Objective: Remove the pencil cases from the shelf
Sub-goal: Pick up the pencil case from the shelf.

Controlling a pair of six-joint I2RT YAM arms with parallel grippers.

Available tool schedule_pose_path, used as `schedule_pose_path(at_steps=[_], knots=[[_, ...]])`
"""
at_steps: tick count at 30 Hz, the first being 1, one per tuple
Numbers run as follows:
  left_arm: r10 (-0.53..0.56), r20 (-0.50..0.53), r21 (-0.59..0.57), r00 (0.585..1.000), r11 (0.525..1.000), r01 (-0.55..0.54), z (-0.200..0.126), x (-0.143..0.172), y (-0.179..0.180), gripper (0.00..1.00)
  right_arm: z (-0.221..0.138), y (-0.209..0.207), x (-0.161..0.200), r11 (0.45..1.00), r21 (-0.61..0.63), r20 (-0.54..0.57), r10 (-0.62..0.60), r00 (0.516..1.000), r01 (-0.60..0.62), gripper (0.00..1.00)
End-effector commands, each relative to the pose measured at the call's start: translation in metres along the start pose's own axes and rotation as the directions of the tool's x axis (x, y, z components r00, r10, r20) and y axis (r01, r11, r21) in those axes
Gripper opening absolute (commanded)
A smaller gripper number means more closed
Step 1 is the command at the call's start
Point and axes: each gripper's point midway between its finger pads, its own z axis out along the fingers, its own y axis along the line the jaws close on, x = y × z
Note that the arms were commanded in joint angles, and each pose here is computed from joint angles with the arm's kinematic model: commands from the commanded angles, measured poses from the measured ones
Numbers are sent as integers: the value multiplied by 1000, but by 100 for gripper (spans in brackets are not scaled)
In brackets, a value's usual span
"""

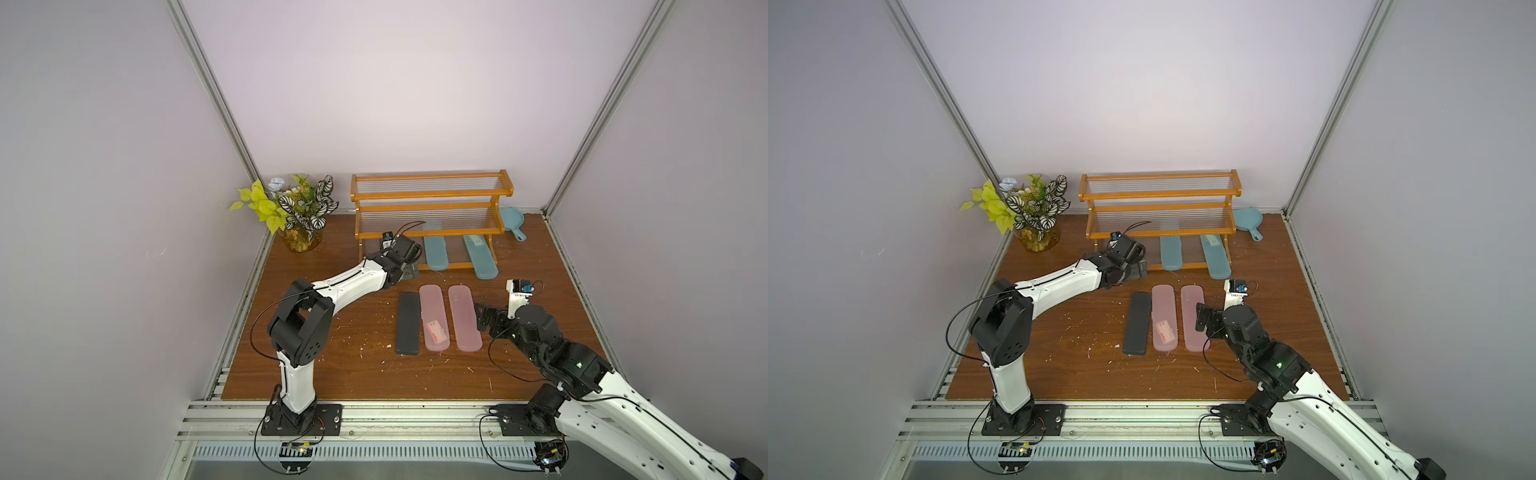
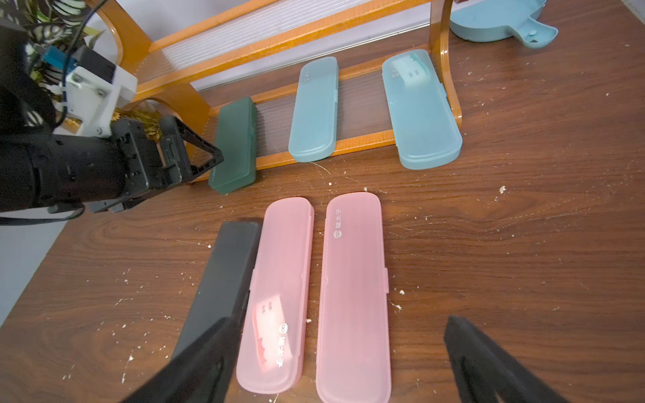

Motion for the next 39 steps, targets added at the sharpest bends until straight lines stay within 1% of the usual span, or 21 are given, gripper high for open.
schedule_pose_path(at_steps=[1,7,13,18,28,34,39], knots=[[11,71,-25,997,1000,-9,0,-10,-7,99,-1,-1,-12,1000,24,31,-11,999,10,99],[32,103,-9,994,999,-31,12,-7,-17,96,2,-1,-12,999,39,28,-37,999,36,99],[37,87,-3,996,999,-36,27,3,-21,93,1,-3,-13,997,47,33,-59,998,57,99],[54,81,-20,995,998,-53,37,7,-21,90,2,-3,-14,996,49,27,-73,997,72,99],[80,83,-32,993,996,-78,49,12,-21,85,2,-4,-18,994,56,31,-95,995,93,99],[95,86,-31,992,995,-93,54,12,-24,79,2,-5,-18,993,62,29,-103,994,102,99],[97,83,-35,992,995,-95,57,13,-23,72,1,-7,-19,992,68,30,-106,994,104,99]])
